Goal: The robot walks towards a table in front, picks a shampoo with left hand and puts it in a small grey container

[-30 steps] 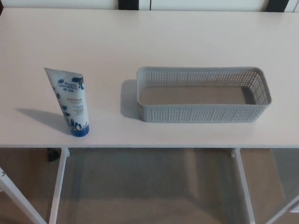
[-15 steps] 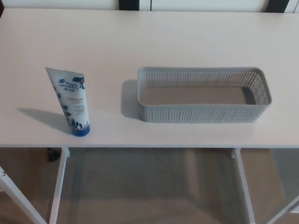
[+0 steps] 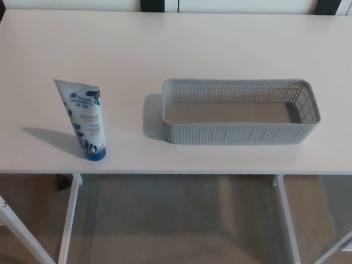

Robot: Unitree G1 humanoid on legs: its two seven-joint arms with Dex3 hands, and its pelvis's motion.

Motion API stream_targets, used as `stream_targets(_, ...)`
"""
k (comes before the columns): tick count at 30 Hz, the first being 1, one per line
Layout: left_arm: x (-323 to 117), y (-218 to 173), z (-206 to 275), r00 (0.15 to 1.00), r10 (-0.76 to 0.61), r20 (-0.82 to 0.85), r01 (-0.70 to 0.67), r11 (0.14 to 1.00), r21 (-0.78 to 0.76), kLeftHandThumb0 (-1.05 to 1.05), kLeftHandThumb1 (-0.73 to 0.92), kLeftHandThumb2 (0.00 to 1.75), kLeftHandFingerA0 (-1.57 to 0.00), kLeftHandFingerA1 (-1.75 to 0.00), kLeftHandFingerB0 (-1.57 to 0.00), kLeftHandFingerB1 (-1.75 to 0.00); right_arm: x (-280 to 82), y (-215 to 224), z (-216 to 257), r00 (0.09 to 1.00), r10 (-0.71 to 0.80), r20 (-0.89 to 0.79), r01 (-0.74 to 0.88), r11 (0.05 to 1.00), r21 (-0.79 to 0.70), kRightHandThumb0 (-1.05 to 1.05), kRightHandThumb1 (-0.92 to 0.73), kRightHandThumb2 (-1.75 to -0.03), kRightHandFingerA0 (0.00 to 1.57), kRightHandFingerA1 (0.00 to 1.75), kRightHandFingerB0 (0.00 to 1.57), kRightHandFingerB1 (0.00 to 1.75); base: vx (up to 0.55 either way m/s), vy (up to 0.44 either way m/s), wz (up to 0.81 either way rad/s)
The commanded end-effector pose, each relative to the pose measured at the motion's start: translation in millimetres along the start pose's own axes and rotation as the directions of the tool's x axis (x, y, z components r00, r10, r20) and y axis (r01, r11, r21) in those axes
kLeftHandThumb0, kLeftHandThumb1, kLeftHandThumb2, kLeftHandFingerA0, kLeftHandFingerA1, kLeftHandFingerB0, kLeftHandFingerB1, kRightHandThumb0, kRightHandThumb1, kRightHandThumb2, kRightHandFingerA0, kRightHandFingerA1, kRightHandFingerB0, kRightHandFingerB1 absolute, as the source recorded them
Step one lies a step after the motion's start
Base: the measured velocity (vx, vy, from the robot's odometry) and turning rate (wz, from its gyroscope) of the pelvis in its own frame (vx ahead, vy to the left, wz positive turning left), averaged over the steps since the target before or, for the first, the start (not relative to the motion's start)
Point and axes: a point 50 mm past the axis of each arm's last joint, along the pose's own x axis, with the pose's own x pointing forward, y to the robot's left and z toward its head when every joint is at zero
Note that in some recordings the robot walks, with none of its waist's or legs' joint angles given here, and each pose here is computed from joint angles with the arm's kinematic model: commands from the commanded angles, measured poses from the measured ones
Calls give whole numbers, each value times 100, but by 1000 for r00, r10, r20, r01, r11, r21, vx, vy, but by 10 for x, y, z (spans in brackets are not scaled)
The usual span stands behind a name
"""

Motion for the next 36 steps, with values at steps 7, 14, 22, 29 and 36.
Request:
stream_targets(7, 633, 30, 564, 975, -198, 97, 210, 969, -130, -19, 44, 60, -6, -36, -9, -16, -33, -99, -13, 1000, -28, 3, 28, 996, -87, -21, -67, -60, 69, 49, 49, 41, 0, 0, 0)
stream_targets(14, 784, -51, 413, 976, -216, 35, 219, 962, -161, -24, 48, 54, -5, -30, 0, -22, -29, -92, 4, 1000, -23, 10, 24, 995, -94, -23, -68, -60, 71, 50, 52, 42, 0, 0, 0)
stream_targets(22, 886, -283, 65, 972, -211, -101, 188, 961, -200, -35, 43, 54, -2, -28, 0, -20, -36, -99, 2, 1000, -17, 15, 19, 994, -107, -23, -70, -60, 70, 49, 50, 41, 0, 0, 0)
stream_targets(29, 864, -408, -95, 955, -228, -188, 180, 953, -242, -41, 29, 65, 0, -20, 0, -12, -46, -122, -21, 1000, -20, 5, 20, 994, -105, -23, -68, -60, 69, 49, 50, 42, 0, 0, 0)
stream_targets(36, 851, -538, -182, 945, -241, -222, 178, 946, -272, -43, 30, 66, 0, -21, 0, -13, -45, -95, -48, 1000, -17, -1, 17, 993, -113, -21, -71, -61, 67, 48, 49, 41, 0, 0, 0)
